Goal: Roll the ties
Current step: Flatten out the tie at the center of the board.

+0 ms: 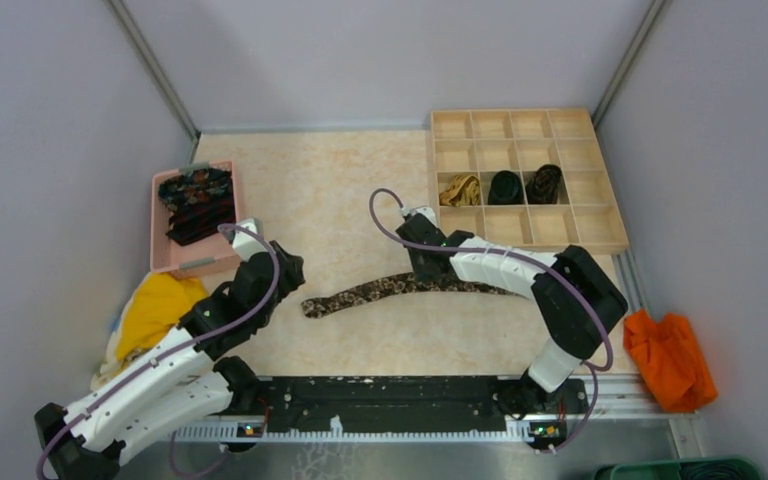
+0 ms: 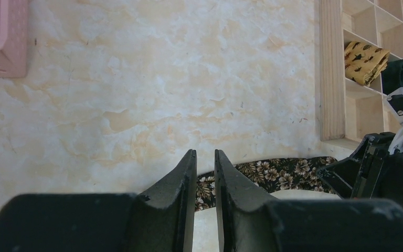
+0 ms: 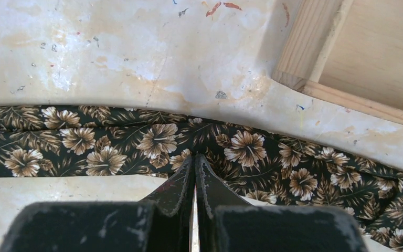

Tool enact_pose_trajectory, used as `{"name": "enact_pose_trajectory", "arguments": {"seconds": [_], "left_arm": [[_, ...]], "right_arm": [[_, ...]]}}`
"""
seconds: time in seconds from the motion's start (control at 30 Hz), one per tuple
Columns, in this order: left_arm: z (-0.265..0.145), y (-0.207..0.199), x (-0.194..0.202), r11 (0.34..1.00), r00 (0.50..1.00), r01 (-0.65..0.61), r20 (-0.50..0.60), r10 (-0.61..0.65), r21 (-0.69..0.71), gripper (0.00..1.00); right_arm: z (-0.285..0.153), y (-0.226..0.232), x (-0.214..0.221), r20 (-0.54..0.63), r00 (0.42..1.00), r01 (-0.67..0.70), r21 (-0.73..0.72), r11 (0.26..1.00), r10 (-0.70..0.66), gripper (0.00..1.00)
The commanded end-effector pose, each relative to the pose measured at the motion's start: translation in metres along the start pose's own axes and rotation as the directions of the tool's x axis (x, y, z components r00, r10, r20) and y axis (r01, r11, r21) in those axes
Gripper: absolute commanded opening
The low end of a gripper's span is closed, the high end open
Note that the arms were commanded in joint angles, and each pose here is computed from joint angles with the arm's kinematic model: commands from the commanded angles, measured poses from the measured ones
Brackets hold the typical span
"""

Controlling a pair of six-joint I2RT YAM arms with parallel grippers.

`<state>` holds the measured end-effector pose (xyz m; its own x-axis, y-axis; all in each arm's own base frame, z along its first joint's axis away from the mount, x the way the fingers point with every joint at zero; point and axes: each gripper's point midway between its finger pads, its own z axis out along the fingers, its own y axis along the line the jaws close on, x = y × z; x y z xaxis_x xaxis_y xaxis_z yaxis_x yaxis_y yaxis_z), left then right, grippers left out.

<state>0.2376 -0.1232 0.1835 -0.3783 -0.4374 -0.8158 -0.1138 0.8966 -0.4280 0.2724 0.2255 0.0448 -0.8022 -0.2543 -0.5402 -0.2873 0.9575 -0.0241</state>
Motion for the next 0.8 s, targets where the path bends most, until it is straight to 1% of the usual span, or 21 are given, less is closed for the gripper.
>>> {"name": "enact_pose_trajectory", "arguments": {"seconds": [0.0,0.17,0.27,0.3,0.33,0.43,0.57,0.6,0.7,0.77], "left_arm": [[0.004,0.007,0.006,0.999,0.999,-0.034,-0.003,0.034,-0.022,0.25],[0.008,0.007,0.009,0.998,0.999,-0.053,-0.003,0.053,-0.024,0.26],[0.011,0.001,0.010,0.997,0.997,-0.081,-0.007,0.081,0.001,0.29],[0.012,-0.003,0.012,0.996,0.996,-0.092,-0.012,0.092,0.019,0.30],[0.015,-0.008,0.014,0.994,0.994,-0.104,-0.017,0.105,0.042,0.31],[0.027,-0.018,0.030,0.989,0.990,-0.128,-0.048,0.132,0.080,0.30],[0.043,-0.025,0.058,0.988,0.984,-0.120,-0.119,0.131,0.097,0.27],[0.047,-0.029,0.063,0.987,0.982,-0.116,-0.134,0.131,0.112,0.27],[0.056,-0.048,0.084,0.976,0.973,-0.098,-0.185,0.135,0.193,0.25],[0.061,-0.062,0.095,0.965,0.966,-0.085,-0.217,0.141,0.248,0.24]], "right_arm": [[0.009,0.006,-0.003,-0.003,1.000,-0.002,-0.024,1.000,0.002,0.00],[0.019,-0.001,0.017,-0.044,0.999,-0.005,0.002,1.000,0.005,0.00],[0.022,0.001,0.023,-0.068,0.998,0.001,-0.012,1.000,-0.002,0.00],[0.021,0.002,0.024,-0.070,0.998,0.000,-0.018,1.000,-0.002,0.06],[0.019,0.002,0.021,-0.063,0.998,0.000,-0.024,1.000,-0.001,0.14],[0.004,0.003,0.007,-0.005,1.000,-0.016,-0.043,0.999,0.016,0.36],[-0.029,-0.007,-0.013,0.074,0.996,-0.051,-0.029,0.998,0.053,0.55],[-0.037,-0.013,-0.016,0.093,0.994,-0.063,-0.009,0.998,0.064,0.57],[-0.052,-0.035,-0.011,0.093,0.991,-0.098,0.070,0.993,0.092,0.56],[-0.056,-0.052,-0.001,0.077,0.990,-0.127,0.130,0.983,0.118,0.50]]}}
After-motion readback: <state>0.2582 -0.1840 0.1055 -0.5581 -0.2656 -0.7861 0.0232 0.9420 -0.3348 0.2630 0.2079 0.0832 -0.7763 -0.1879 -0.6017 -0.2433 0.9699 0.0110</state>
